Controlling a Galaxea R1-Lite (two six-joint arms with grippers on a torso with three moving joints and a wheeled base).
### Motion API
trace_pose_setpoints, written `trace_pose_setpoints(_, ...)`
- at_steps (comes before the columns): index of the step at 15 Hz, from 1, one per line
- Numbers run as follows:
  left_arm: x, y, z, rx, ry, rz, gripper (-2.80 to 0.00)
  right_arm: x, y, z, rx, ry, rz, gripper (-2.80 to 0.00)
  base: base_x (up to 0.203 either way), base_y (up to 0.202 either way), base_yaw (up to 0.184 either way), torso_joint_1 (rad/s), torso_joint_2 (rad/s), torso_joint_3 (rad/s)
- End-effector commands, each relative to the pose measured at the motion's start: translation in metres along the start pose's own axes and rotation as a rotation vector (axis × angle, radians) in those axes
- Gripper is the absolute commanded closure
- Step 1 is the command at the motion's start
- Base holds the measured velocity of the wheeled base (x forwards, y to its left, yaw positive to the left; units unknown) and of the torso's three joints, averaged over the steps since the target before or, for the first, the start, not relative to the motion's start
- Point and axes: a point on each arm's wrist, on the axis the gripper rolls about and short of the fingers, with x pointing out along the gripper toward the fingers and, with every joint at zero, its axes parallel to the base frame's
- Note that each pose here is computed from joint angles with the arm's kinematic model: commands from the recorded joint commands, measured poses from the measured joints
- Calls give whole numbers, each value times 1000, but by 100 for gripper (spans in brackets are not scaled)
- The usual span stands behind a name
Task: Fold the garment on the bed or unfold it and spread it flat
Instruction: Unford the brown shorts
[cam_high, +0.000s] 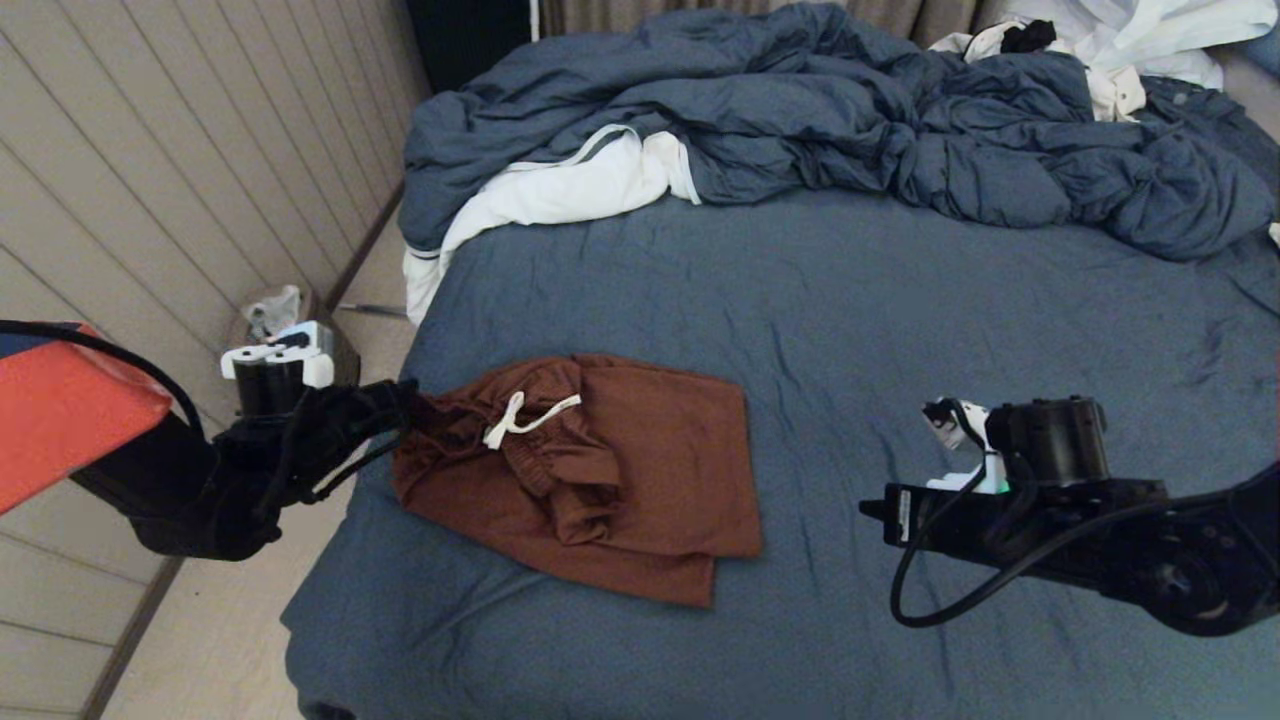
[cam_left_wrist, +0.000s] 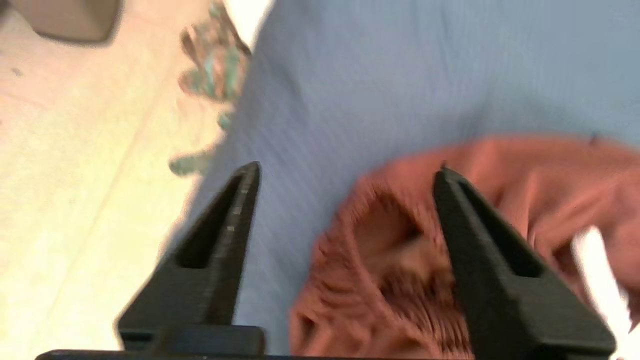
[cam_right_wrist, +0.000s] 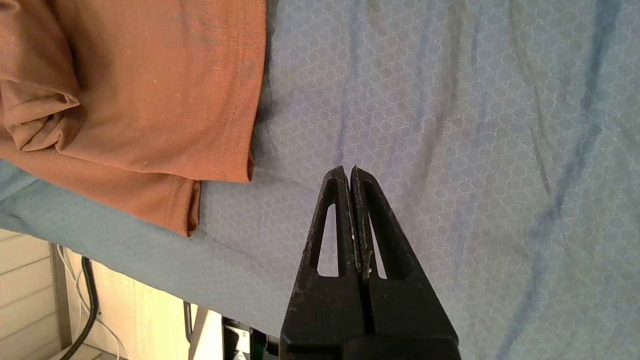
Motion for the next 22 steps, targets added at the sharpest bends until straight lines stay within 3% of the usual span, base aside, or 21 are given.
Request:
trace_pose_setpoints(1,-12,3,23,-11,-63,-7,-280,-1,1,1,0,-6,3,0,0,0,0,0,0,0)
trace_pose_setpoints(4,-36,-2,44,-15,-100,-41,-280,-3,1,2,-2,-13,5,0,0,0,0,0,0,0)
trace_pose_setpoints(6,-56,-23,45,-9,-63,-109,-280,-3,2,2,-3,-14,7,0,0,0,0,0,0,0)
trace_pose_setpoints(7,-63,-33,45,-8,-37,-135,0,-3,2,3,-3,-16,9,0,0,0,0,0,0,0)
trace_pose_setpoints(10,-81,-69,44,3,69,-218,0,-4,2,5,-3,-23,8,0,0,0,0,0,0,0)
trace_pose_setpoints(13,-81,-110,23,46,179,-315,0,-3,1,6,-2,-26,6,0,0,0,0,0,0,0)
trace_pose_setpoints(16,-62,-148,1,95,303,-356,0,-1,0,7,1,-25,5,0,0,0,0,0,0,0)
trace_pose_setpoints(18,-47,-168,-22,129,384,-365,0,0,-1,8,3,-27,4,0,0,0,0,0,0,0)
trace_pose_setpoints(20,-42,-182,-35,153,418,-389,0,5,-3,7,7,-15,-2,0,0,0,0,0,0,0)
trace_pose_setpoints(22,-45,-190,-47,229,444,-418,0,12,-9,7,19,-6,-19,0,0,0,0,0,0,0)
